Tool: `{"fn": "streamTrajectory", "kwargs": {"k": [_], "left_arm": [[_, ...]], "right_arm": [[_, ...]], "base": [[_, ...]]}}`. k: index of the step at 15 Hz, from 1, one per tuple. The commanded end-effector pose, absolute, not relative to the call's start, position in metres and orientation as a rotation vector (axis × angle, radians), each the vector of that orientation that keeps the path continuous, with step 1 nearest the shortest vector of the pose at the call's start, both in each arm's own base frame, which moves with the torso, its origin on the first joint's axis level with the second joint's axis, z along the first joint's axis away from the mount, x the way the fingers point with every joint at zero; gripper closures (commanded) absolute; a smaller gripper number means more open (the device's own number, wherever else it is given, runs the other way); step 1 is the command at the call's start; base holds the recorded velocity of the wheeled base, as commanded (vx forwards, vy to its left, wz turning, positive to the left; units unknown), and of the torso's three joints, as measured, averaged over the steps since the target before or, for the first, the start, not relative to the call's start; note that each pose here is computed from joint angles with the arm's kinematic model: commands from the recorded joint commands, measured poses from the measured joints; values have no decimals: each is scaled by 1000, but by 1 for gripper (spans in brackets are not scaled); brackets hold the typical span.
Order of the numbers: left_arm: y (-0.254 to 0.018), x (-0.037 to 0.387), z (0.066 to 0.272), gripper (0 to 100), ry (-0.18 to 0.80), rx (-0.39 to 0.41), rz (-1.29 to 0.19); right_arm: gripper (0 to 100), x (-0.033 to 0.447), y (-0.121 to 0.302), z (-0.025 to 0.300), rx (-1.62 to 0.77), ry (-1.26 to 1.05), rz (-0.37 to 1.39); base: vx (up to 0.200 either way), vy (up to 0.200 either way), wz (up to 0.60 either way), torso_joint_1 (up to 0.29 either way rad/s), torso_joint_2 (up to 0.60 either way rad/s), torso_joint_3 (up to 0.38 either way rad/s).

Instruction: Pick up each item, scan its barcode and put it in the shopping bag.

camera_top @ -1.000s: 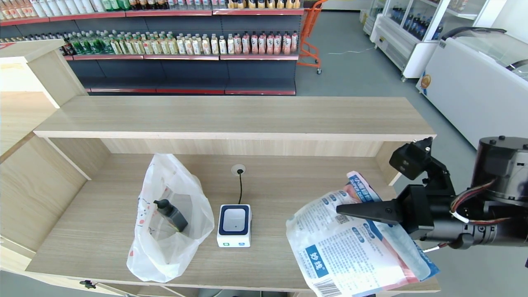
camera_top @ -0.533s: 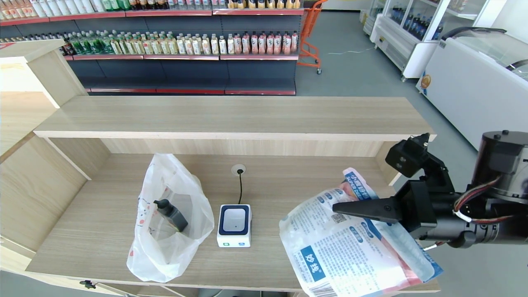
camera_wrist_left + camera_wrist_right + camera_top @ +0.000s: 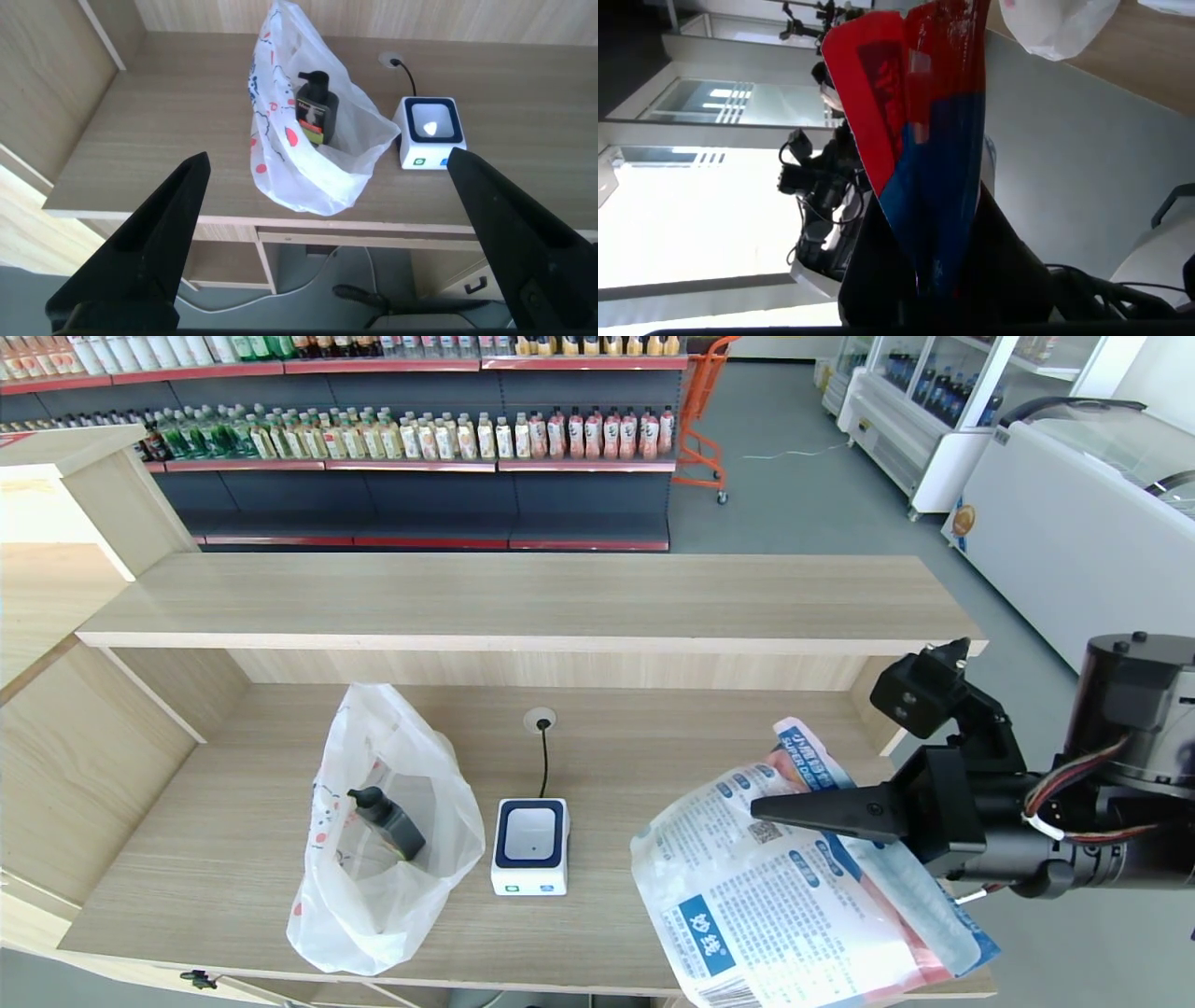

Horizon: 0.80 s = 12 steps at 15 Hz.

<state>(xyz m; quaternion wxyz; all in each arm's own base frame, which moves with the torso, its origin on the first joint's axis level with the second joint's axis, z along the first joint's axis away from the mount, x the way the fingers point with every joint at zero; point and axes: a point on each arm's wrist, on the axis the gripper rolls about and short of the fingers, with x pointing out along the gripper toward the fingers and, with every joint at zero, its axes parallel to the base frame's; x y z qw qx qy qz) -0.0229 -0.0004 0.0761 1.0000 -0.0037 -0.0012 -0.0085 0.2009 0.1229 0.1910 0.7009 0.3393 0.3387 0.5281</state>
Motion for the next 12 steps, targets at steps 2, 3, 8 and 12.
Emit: {"fn": "streamTrajectory", "kwargs": {"k": [2, 3, 8, 12], "left_arm": [[0, -23, 76, 0, -3, -8, -17], [0, -23, 76, 0, -3, -8, -17], [0, -23, 76, 0, -3, -8, -17], [0, -23, 76, 0, -3, -8, -17]], "right_arm": [[100, 201, 123, 192, 755, 752, 1177], [100, 201, 123, 192, 754, 750, 1178], [100, 200, 122, 194, 749, 736, 1181], [100, 203, 108, 188, 449, 484, 1205]], "base": [[0, 0, 0, 0, 0, 0], [0, 0, 0, 0, 0, 0], [0, 0, 0, 0, 0, 0], [0, 0, 0, 0, 0, 0]]}}
